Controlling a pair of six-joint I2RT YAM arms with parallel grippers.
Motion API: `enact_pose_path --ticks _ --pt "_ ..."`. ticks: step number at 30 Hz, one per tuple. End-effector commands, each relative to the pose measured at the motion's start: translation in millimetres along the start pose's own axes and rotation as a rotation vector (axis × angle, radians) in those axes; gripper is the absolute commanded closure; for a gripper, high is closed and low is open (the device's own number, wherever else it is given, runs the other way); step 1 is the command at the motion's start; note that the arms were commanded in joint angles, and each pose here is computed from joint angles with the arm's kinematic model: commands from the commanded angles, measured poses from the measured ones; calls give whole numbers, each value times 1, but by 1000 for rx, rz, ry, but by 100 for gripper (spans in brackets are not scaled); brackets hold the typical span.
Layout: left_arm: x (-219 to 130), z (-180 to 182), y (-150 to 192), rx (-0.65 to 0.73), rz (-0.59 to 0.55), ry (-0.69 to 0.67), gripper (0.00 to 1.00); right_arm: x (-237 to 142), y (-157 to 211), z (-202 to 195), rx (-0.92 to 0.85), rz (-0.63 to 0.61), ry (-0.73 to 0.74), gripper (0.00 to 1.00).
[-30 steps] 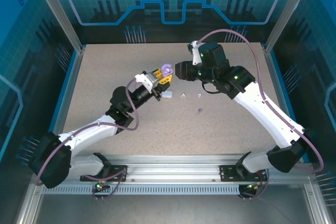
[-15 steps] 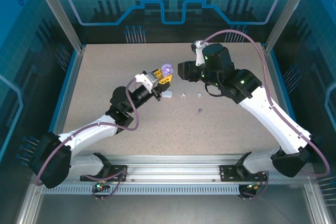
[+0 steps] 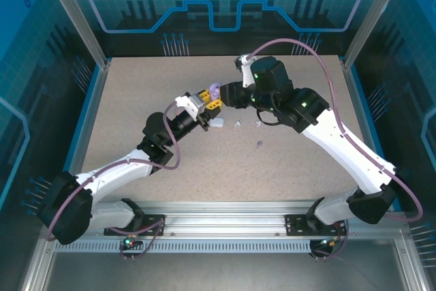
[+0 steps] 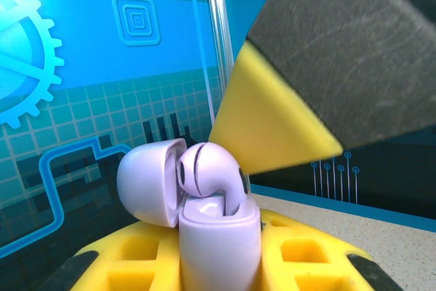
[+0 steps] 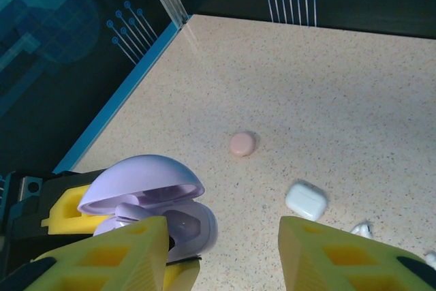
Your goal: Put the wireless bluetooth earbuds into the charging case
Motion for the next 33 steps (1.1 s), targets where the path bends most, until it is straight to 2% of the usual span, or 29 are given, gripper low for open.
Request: enact_pose_path --ticks 1,7,15,22,28,33 --pt "1 1 -13 -2 -54 -1 100 -5 0 14 -26 16 -57 55" --pt "1 2 -12 -2 -51 -1 100 -11 3 17 -45 15 -58 55" --pt "0 2 -12 -9 -49 -2 100 -39 -15 -11 8 -136 79 49" --pt "-1 3 -13 -5 -53 -13 100 -52 -17 -28 44 -161 126 46" --pt "-6 6 -11 -11 -42 -57 100 -32 15 -99 266 -79 393 39" --pt "-11 10 -14 -31 -48 -101 100 -2 71 -167 477 36 627 34"
Point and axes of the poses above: each hand's point on the last joint's axis, 136 mm out from that joint toward the fingers, its own x axis out along the fingers, its own z axis along the line the jaws close on, y = z × x, the point moved 6 cm from there along -x, back along the fingers, and after that the axes turned 11 degrees about x, right-handed, at the moved point
